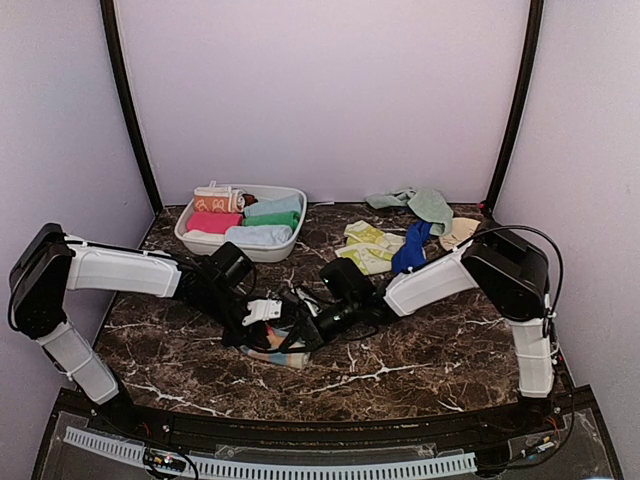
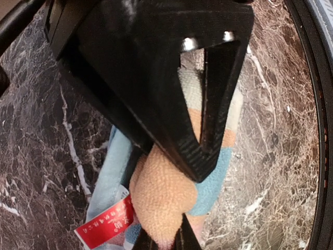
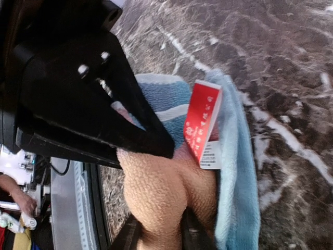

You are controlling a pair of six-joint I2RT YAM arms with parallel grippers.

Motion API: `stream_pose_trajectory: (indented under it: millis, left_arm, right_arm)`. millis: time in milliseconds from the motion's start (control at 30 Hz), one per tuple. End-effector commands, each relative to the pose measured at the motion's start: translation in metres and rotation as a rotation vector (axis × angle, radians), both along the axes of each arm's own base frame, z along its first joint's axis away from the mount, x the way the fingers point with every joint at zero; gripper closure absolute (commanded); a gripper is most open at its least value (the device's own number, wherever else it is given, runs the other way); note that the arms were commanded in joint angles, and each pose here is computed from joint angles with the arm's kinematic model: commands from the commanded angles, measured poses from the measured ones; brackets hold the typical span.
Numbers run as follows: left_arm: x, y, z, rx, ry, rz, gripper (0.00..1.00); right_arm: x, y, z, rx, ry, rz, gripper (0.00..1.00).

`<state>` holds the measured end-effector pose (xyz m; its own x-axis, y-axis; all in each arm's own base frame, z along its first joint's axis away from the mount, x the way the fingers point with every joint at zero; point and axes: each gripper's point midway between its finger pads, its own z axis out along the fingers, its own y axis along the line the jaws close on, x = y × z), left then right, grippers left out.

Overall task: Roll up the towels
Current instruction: Roll the towel at the center of the board.

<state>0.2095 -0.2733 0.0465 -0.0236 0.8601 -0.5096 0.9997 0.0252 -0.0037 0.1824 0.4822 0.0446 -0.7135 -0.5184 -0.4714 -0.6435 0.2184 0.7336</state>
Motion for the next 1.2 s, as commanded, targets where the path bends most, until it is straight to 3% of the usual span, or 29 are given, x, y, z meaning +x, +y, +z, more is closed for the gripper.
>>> stream_pose_trajectory:
  millis: [0,100,133,167,200,400,567,700,867,1033,1100,1167]
  left_arm:
    - [0.000,0.008,-0.010,0.020,0.142,0.054,1.00]
    - [-0.005,0.013,-0.017,0.043,0.250,0.058,1.00]
    - [-0.007,0.014,-0.018,0.047,0.289,0.057,1.00]
    - [-0.007,0.015,-0.020,0.052,0.319,0.062,1.00]
    - [-0.008,0.015,-0.021,0.055,0.344,0.061,1.00]
    - [-0.010,0.013,-0.026,0.077,0.414,0.042,1.00]
    - [-0.009,0.013,-0.033,0.120,0.457,0.042,1.00]
    - [-0.008,0.016,-0.041,0.156,0.475,0.038,1.00]
    - [-0.006,0.018,-0.045,0.189,0.493,0.033,1.00]
    - [-0.006,0.019,-0.046,0.197,0.486,0.017,1.00]
    - [0.001,0.024,-0.046,0.185,0.482,0.043,0.92]
    - [0.004,0.024,-0.044,0.175,0.469,0.052,0.86]
  right_arm:
    - [0.013,-0.030,-0.027,-0.139,-0.089,-0.144,0.64]
    - [0.029,-0.045,0.001,-0.059,-0.269,-0.248,0.39]
    - [0.033,-0.052,0.013,-0.033,-0.340,-0.276,0.14]
    - [0.036,-0.059,0.023,-0.020,-0.412,-0.302,0.02]
    - [0.037,-0.066,0.037,-0.009,-0.501,-0.318,0.00]
    - [0.005,-0.085,0.053,-0.151,-0.980,-0.231,0.00]
    - [-0.032,-0.063,0.053,-0.310,-1.393,0.005,0.04]
    - [-0.035,-0.040,0.043,-0.460,-1.674,0.140,0.06]
    - [-0.025,-0.016,0.026,-0.470,-1.811,0.215,0.07]
    - [0.000,-0.009,0.003,-0.505,-1.785,0.233,0.11]
    - [0.007,-0.014,-0.014,-0.524,-1.741,0.247,0.14]
    - [0.007,-0.019,-0.028,-0.527,-1.684,0.276,0.23]
